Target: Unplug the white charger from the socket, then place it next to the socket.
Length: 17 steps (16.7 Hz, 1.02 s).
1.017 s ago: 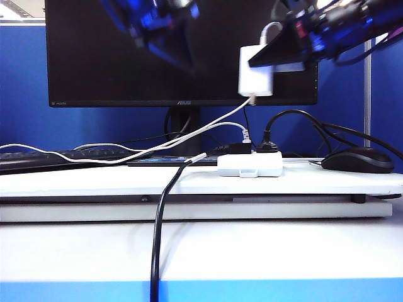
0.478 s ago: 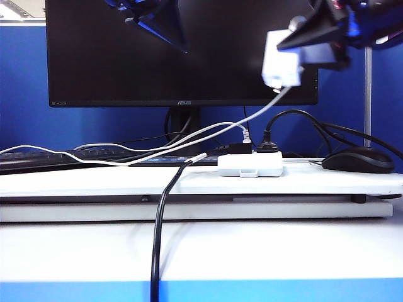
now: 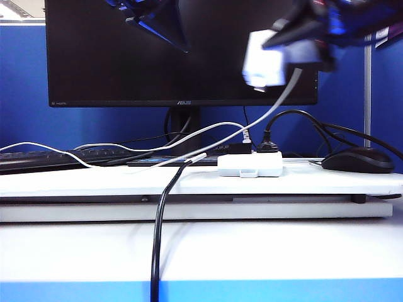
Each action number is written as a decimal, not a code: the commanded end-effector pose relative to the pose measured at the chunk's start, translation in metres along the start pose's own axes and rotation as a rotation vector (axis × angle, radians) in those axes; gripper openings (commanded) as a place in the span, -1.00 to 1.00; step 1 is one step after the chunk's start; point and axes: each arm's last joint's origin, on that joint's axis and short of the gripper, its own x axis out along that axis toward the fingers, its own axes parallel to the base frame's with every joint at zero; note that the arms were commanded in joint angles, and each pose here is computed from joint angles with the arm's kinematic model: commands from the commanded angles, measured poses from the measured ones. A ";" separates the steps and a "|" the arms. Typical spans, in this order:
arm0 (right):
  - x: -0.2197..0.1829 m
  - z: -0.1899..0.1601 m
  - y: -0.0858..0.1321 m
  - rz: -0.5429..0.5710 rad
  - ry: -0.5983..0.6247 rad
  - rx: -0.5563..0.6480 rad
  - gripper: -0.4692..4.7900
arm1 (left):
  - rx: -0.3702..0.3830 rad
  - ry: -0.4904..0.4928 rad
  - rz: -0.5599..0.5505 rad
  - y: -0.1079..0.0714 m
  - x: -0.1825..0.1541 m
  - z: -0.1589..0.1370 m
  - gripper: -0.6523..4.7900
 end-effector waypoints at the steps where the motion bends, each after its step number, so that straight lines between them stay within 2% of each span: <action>1: 0.021 0.012 0.010 0.033 -0.055 -0.040 -0.82 | -0.005 -0.019 0.038 0.002 -0.005 0.004 -0.78; 5: 0.057 0.013 0.019 0.096 -0.077 -0.003 -0.83 | -0.007 -0.020 0.129 0.006 -0.017 0.008 -0.78; 8: 0.071 0.002 0.010 0.097 -0.035 0.097 -0.82 | -0.006 -0.031 0.136 0.006 -0.022 0.010 -0.78; 10: 0.068 -0.001 0.004 0.083 -0.024 0.160 -0.82 | -0.006 -0.020 0.132 0.006 -0.022 0.009 -0.78; 12: 0.058 0.000 -0.002 0.139 -0.021 0.169 -0.79 | -0.006 -0.009 0.128 0.005 -0.022 0.008 -0.78; 16: 0.032 -0.003 -0.022 0.089 -0.026 0.331 -0.76 | -0.007 -0.003 0.125 0.005 -0.022 0.007 -0.78; 17: 0.024 -0.005 -0.028 0.084 -0.021 0.413 -0.83 | -0.007 -0.003 0.125 0.005 -0.022 0.007 -0.78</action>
